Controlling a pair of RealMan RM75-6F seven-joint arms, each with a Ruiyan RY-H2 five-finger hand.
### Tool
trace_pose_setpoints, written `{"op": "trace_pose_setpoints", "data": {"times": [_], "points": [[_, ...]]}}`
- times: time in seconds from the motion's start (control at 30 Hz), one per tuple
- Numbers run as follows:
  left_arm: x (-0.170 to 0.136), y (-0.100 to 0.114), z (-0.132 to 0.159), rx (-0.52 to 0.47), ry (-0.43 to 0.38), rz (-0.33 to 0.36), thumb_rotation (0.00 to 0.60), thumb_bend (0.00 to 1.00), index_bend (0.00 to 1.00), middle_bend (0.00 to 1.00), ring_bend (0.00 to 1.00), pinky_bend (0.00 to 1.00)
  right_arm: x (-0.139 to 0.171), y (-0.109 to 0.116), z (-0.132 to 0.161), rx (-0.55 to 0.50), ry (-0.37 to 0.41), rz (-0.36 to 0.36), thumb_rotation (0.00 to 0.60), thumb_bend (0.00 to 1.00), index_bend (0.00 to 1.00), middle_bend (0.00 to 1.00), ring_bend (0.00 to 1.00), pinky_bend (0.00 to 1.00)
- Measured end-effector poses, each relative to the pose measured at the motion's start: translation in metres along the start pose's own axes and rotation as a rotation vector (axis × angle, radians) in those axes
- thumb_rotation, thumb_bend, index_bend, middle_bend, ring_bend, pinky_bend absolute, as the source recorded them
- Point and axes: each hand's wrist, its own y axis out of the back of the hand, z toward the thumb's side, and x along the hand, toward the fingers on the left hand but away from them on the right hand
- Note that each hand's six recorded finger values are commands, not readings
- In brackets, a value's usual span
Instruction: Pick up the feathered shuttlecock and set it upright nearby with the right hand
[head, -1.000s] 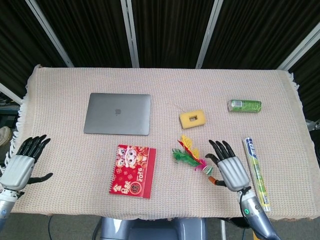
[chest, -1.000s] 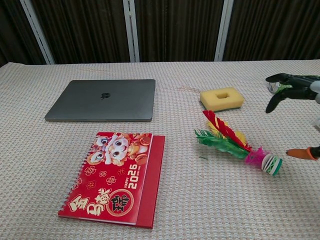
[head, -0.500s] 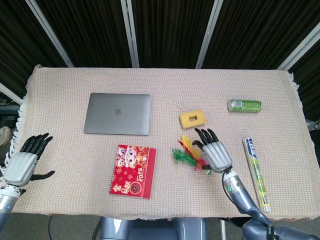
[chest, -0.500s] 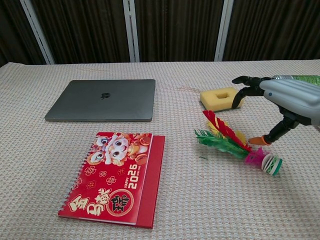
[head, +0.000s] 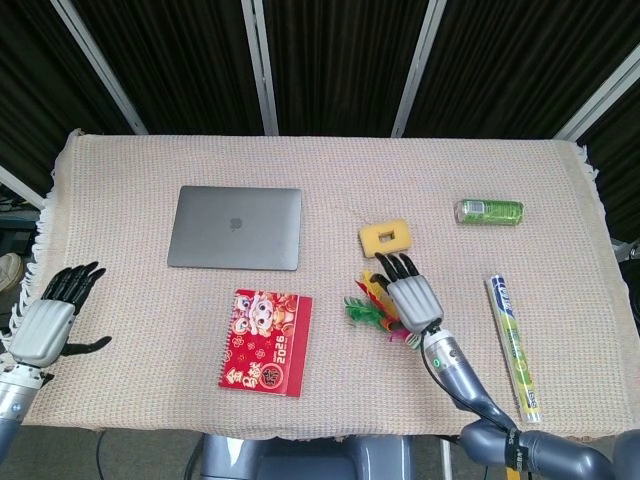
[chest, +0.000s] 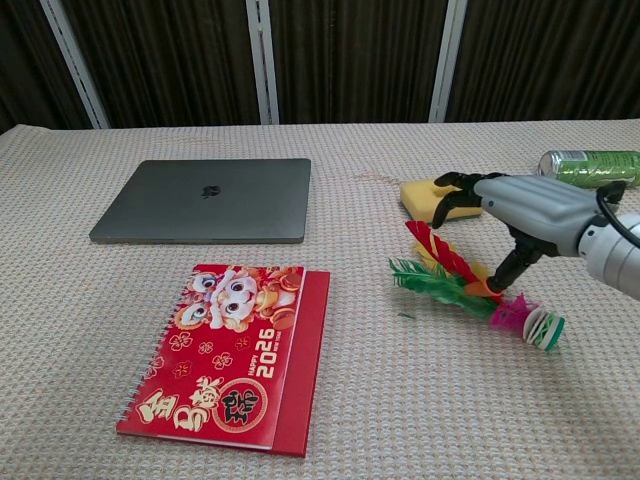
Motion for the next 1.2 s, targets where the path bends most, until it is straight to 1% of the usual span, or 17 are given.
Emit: {"op": "trace_pose_setpoints", "data": {"times": [0.17,0.27,0.37,0.47,0.67,0.73,0.83,0.93,1.0,1.1,1.2], "points": [[0.004,-0.004,-0.003,-0.003,0.010,-0.014,0.600,0.03,0.00,0.00,0.00,0.00,-0.007,-0.006,0.003,-0.001,-0.007,0.013,0.600,0.13,0.28,0.00,0.00,0.00],[0.005,-0.003,-0.004,-0.008,0.010,-0.013,0.600,0.04,0.00,0.00,0.00,0.00,-0.009,-0.008,0.006,0.005,-0.006,0.014,0.600,0.13,0.34,0.00,0.00,0.00],[0.005,-0.003,-0.004,-0.012,0.010,-0.015,0.600,0.04,0.00,0.00,0.00,0.00,-0.011,-0.010,0.008,0.002,-0.007,0.017,0.600,0.15,0.43,0.00,0.00,0.00],[0.005,-0.004,-0.005,-0.014,0.009,-0.018,0.600,0.03,0.00,0.00,0.00,0.00,-0.013,-0.013,0.009,-0.001,-0.011,0.020,0.600,0.17,0.50,0.00,0.00,0.00],[0.004,-0.003,-0.006,-0.015,0.011,-0.017,0.600,0.03,0.00,0.00,0.00,0.00,-0.014,-0.020,0.006,-0.001,-0.019,0.034,0.600,0.22,0.55,0.00,0.00,0.00],[0.004,-0.004,-0.006,-0.014,0.010,-0.018,0.600,0.03,0.00,0.00,0.00,0.00,-0.014,-0.022,0.005,-0.003,-0.022,0.038,0.600,0.25,0.56,0.00,0.00,0.00],[0.004,-0.003,-0.004,-0.014,0.005,-0.018,0.600,0.03,0.00,0.00,0.00,0.00,-0.013,-0.024,0.004,-0.005,-0.025,0.043,0.600,0.33,0.56,0.00,0.00,0.00],[0.003,-0.003,-0.003,-0.014,0.001,-0.016,0.600,0.04,0.00,0.00,0.00,0.00,-0.012,-0.024,0.005,-0.009,-0.025,0.045,0.600,0.44,0.59,0.00,0.00,0.00],[0.002,-0.002,-0.003,-0.015,-0.001,-0.012,0.600,0.04,0.00,0.00,0.00,0.00,-0.010,-0.025,0.006,-0.012,-0.023,0.047,0.600,0.51,0.63,0.01,0.00,0.00],[0.001,-0.001,-0.001,-0.018,-0.006,-0.009,0.600,0.04,0.00,0.00,0.00,0.00,-0.008,-0.024,0.008,-0.012,-0.020,0.043,0.600,0.58,0.67,0.03,0.00,0.00],[0.000,-0.001,0.000,-0.021,-0.014,-0.008,0.600,0.04,0.00,0.00,0.00,0.00,-0.005,-0.020,0.009,-0.012,-0.018,0.029,0.600,0.61,0.69,0.05,0.00,0.00]]}}
